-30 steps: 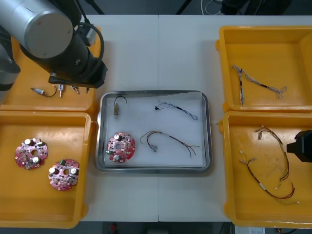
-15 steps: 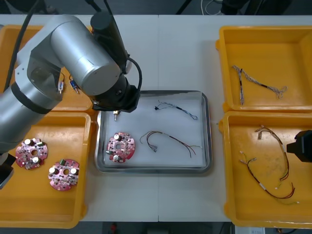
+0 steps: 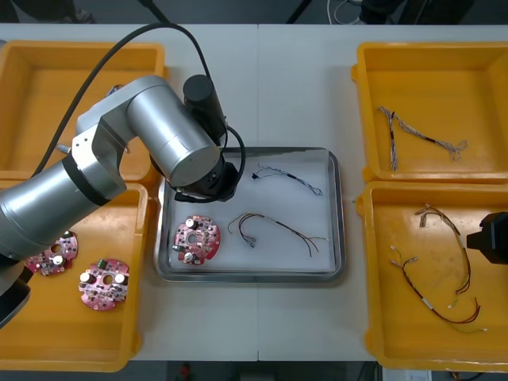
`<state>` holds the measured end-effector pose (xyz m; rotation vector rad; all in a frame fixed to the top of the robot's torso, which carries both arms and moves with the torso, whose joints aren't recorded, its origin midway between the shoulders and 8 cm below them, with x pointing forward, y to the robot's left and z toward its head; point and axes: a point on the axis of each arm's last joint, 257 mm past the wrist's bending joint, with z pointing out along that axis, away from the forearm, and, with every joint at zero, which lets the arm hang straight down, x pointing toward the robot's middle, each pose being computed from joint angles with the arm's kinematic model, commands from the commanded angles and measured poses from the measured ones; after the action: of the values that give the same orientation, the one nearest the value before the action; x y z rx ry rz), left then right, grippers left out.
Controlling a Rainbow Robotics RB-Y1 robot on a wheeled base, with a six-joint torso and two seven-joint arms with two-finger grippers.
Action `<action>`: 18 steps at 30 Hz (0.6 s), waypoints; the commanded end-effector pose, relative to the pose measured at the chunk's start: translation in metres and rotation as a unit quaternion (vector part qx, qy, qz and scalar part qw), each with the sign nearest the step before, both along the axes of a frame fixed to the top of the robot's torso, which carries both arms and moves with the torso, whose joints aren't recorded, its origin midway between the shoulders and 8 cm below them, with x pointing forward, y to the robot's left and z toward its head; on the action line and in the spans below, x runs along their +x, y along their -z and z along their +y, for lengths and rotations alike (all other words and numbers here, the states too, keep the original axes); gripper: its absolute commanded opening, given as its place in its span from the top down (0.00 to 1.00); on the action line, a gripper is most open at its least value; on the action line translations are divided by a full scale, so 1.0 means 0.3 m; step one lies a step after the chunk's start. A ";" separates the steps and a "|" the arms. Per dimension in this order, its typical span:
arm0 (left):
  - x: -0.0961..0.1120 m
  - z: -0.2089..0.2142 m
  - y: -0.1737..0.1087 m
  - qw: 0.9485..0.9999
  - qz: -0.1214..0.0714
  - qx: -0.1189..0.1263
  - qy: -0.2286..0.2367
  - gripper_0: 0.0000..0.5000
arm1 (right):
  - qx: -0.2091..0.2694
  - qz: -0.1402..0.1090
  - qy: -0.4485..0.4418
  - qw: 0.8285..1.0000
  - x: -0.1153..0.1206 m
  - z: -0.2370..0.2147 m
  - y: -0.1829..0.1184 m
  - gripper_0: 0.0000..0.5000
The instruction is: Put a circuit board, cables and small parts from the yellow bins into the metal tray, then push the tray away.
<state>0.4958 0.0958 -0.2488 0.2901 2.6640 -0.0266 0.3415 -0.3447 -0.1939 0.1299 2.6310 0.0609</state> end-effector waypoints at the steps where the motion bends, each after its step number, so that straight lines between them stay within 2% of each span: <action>1: 0.001 -0.075 -0.011 1.000 -0.012 -0.012 0.002 1.00 | -0.001 -0.013 0.012 1.000 -0.003 -0.008 -0.033 0.00; 4: -0.001 -0.080 -0.010 1.000 -0.011 -0.013 0.003 0.99 | 0.000 -0.012 0.010 1.000 -0.004 -0.003 -0.032 0.00; 5: -0.001 -0.080 -0.010 1.000 -0.011 -0.013 0.003 0.94 | 0.000 -0.013 0.009 1.000 -0.004 -0.001 -0.033 0.00; 6: -0.001 -0.080 -0.010 1.000 -0.011 -0.013 0.003 0.65 | 0.000 -0.013 0.008 1.000 -0.004 0.001 -0.033 0.00; 7: -0.001 -0.080 -0.010 1.000 -0.011 -0.013 0.003 0.30 | 0.000 -0.013 0.009 1.000 -0.004 0.001 -0.033 0.00; 8: -0.001 -0.080 -0.010 1.000 -0.011 -0.013 0.003 0.30 | 0.000 -0.013 0.009 1.000 -0.004 0.001 -0.033 0.00; 9: -0.002 -0.081 -0.011 1.000 -0.012 -0.013 0.003 0.02 | 0.000 -0.013 0.009 1.000 -0.004 0.001 -0.033 0.00; 18: -0.010 -0.088 -0.035 1.000 -0.013 -0.016 0.003 0.00 | 0.000 -0.015 0.007 1.000 -0.005 0.005 -0.036 0.00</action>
<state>0.4931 0.0915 -0.2562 0.3121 2.6662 -0.0177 0.3416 -0.3440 -0.1931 0.1261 2.6287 0.0615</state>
